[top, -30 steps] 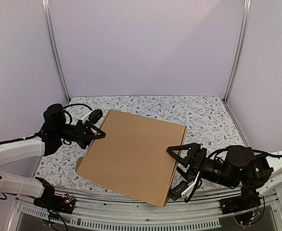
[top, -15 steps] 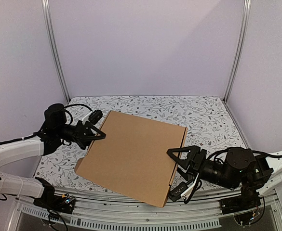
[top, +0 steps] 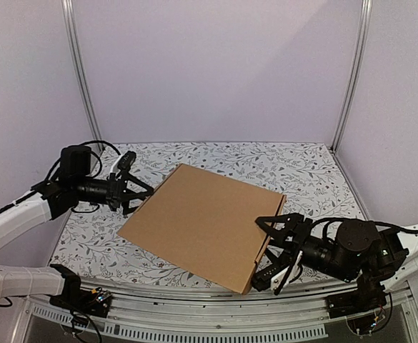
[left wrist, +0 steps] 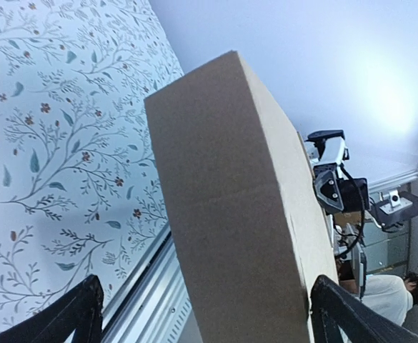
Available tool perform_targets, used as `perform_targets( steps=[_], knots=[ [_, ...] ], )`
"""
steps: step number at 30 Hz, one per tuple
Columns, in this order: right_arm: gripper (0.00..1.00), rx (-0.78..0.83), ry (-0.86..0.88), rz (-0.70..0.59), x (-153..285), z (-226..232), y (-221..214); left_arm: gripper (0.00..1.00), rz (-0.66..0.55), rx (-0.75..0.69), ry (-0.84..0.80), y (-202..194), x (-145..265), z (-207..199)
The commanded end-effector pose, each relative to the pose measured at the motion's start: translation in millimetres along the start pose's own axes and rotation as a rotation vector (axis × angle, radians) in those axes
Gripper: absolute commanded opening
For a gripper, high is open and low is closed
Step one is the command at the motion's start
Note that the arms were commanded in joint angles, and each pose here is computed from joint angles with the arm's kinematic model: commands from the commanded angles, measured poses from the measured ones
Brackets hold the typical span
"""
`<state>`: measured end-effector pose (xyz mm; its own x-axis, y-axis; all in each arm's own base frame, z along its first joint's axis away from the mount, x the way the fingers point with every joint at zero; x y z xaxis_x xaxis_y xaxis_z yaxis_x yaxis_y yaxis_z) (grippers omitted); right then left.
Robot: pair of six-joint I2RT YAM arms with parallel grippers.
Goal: Fold the paper box
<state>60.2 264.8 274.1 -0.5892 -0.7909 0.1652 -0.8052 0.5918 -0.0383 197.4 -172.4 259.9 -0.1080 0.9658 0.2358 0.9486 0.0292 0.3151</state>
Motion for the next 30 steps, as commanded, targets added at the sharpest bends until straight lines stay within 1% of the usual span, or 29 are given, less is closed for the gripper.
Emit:
perform_targets(
  steps=[1, 4, 6, 9, 11, 13, 16, 17, 20, 24, 26, 28, 29, 30],
  knots=[
    [0.54, -0.2, -0.025, 0.055, 6.3, -12.3, -8.5, 0.99, -0.12, -0.099, 0.182, 5.2, 17.4, 0.8],
    [0.54, -0.266, 0.003, 0.066, 5.4, -8.4, -10.8, 0.99, -0.221, -0.179, 0.269, 11.6, 30.0, -8.0],
    [0.54, -0.35, 0.034, 0.063, 4.1, -4.6, -14.3, 1.0, -0.284, -0.233, 0.319, 14.2, 37.8, -12.6],
    [0.54, -0.472, 0.069, 0.063, -0.7, -4.6, -24.3, 0.99, -0.354, -0.301, 0.313, 15.6, 44.3, -20.7],
    [0.54, -0.593, 0.098, 0.059, -5.0, -7.7, -31.3, 0.99, -0.391, -0.34, 0.294, 16.0, 46.6, -24.7],
    [0.53, -0.738, 0.139, 0.046, -10.9, -9.9, -39.7, 1.0, -0.4, -0.362, 0.282, 14.8, 47.2, -25.4],
    [0.5, -0.907, 0.201, -0.012, -18.2, -7.1, -49.7, 0.99, -0.407, -0.383, 0.275, 13.3, 47.4, -24.7],
    [0.49, -0.985, 0.217, -0.031, -20.2, -6.3, -54.1, 0.99, -0.411, -0.381, 0.274, 13.4, 47.4, -24.9],
    [0.47, -1.152, 0.276, -0.098, -26.7, 0.1, -58.6, 0.99, -0.425, -0.351, 0.246, 14.0, 46.4, -25.5],
    [0.47, -1.287, 0.342, -0.168, -37.0, 15.0, -61.5, 0.99, -0.436, -0.318, 0.193, 15.6, 42.2, -24.6],
    [0.45, -1.346, 0.364, -0.214, -43.2, 23.0, -63.8, 0.99, -0.413, -0.32, 0.187, 16.5, 38.1, -24.0],
    [0.44, -1.387, 0.354, -0.246, -48.2, 29.4, -67.6, 0.99, -0.392, -0.328, 0.206, 18.3, 34.3, -25.3],
    [0.43, -1.408, 0.341, -0.283, -50.5, 29.3, -68.3, 1.0, -0.382, -0.334, 0.224, 18.2, 32.0, -25.3],
    [0.43, -1.426, 0.36, -0.276, -54.7, 36.7, -68.5, 0.99, -0.382, -0.344, 0.251, 18.8, 30.9, -25.2]
  ],
)
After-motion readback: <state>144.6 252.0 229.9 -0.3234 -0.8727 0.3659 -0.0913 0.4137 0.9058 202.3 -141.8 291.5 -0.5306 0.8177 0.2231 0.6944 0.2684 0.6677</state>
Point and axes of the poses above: each gripper's point midway between its finger pads, its own x axis back along the fingers, its own z axis along the line the jaws close on, y = z × x, the point moved 7 cm from there along x, back along the fingers, and after that the axes turned 6 degrees about x, right-handed, at the moved point
